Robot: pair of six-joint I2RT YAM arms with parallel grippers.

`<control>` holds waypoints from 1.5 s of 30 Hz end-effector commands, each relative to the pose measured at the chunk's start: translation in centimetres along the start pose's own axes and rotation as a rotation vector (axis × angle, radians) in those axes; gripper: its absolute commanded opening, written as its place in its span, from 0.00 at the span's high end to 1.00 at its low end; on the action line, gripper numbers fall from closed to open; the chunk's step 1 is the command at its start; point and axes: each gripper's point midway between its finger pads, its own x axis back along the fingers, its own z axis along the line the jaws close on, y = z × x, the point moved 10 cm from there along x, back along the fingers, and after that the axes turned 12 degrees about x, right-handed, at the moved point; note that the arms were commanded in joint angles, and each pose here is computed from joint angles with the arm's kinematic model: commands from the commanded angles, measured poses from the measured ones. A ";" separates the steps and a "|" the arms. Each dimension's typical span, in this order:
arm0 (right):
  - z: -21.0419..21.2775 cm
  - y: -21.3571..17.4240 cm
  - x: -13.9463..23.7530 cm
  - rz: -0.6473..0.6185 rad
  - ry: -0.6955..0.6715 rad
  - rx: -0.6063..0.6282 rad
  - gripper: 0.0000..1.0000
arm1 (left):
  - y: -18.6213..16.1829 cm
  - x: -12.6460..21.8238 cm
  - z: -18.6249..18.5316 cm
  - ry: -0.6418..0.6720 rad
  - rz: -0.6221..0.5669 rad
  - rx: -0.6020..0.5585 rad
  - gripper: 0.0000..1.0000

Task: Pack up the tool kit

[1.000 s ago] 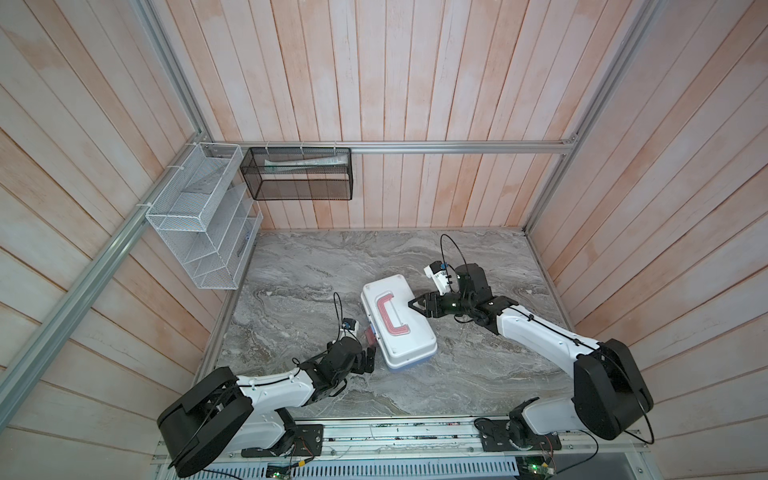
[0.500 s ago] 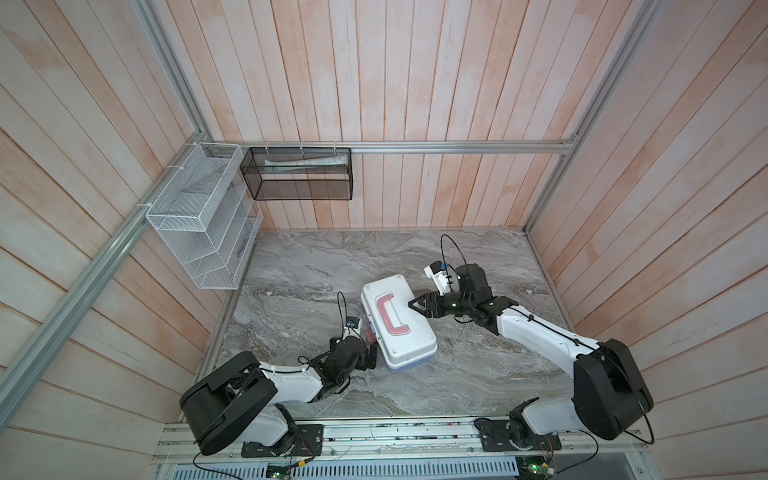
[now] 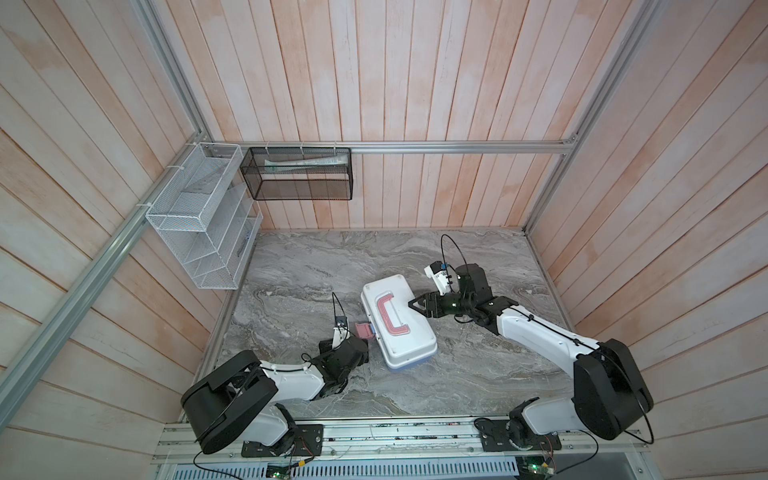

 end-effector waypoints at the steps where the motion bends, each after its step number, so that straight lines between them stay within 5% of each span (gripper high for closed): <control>1: 0.2 -0.3 0.3 -0.010 0.021 -0.002 0.46 | 1.1 0.6 -0.2 0.025 -0.026 0.033 0.00; 12: -0.3 -1.3 -0.2 0.006 0.027 -0.004 0.46 | 4.5 1.4 -1.8 -0.319 0.010 0.221 0.12; 22: -0.6 -3.8 -0.8 0.032 -0.001 -0.040 0.46 | 3.5 1.7 -2.1 -0.463 0.098 0.443 0.23; 45: 0.0 -5.5 -0.8 0.060 0.026 -0.044 0.46 | 3.7 3.4 -1.7 -0.647 0.053 0.551 0.50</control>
